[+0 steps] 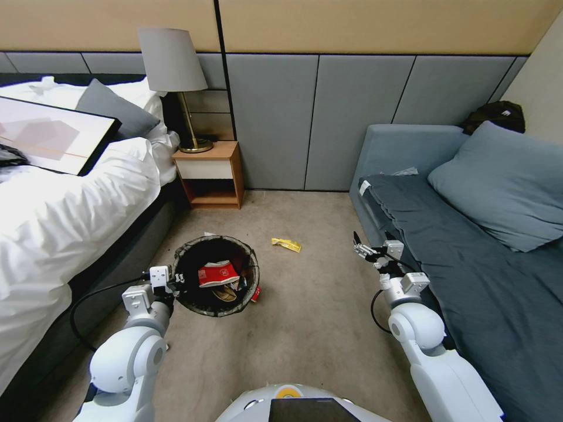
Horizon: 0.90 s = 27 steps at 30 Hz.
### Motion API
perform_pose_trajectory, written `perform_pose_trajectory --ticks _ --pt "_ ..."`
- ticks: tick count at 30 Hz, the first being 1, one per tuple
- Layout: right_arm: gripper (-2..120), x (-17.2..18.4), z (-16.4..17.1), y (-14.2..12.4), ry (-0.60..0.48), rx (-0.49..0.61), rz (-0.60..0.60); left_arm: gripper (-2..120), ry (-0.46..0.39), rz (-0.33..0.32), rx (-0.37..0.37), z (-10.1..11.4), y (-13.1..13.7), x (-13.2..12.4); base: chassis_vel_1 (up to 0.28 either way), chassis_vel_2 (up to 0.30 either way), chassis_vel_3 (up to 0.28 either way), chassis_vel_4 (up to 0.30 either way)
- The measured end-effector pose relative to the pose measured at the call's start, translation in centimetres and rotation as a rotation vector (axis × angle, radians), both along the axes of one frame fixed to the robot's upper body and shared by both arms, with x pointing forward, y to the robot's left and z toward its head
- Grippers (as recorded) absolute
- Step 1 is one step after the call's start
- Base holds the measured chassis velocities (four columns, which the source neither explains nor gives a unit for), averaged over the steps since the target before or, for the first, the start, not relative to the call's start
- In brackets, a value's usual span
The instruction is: Pick up the trash bin, then pick up the garbage from the floor and place it into the trash bin.
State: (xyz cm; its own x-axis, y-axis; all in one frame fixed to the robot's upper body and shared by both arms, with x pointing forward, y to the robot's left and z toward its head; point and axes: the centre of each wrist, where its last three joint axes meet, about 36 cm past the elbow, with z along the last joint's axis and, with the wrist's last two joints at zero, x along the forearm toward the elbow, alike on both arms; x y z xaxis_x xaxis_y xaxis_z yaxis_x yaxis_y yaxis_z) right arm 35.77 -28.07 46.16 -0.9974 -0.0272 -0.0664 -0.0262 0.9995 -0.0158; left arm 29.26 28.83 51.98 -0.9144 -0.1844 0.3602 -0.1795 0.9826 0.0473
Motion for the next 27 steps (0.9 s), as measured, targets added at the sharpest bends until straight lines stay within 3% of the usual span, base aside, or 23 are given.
perform_pose_trajectory --ticks 27 --pt "100 -0.45 -0.64 0.44 0.025 -0.003 0.005 0 0.002 -0.001 0.001 -0.04 0.01 0.01 -0.089 0.086 0.095 -0.086"
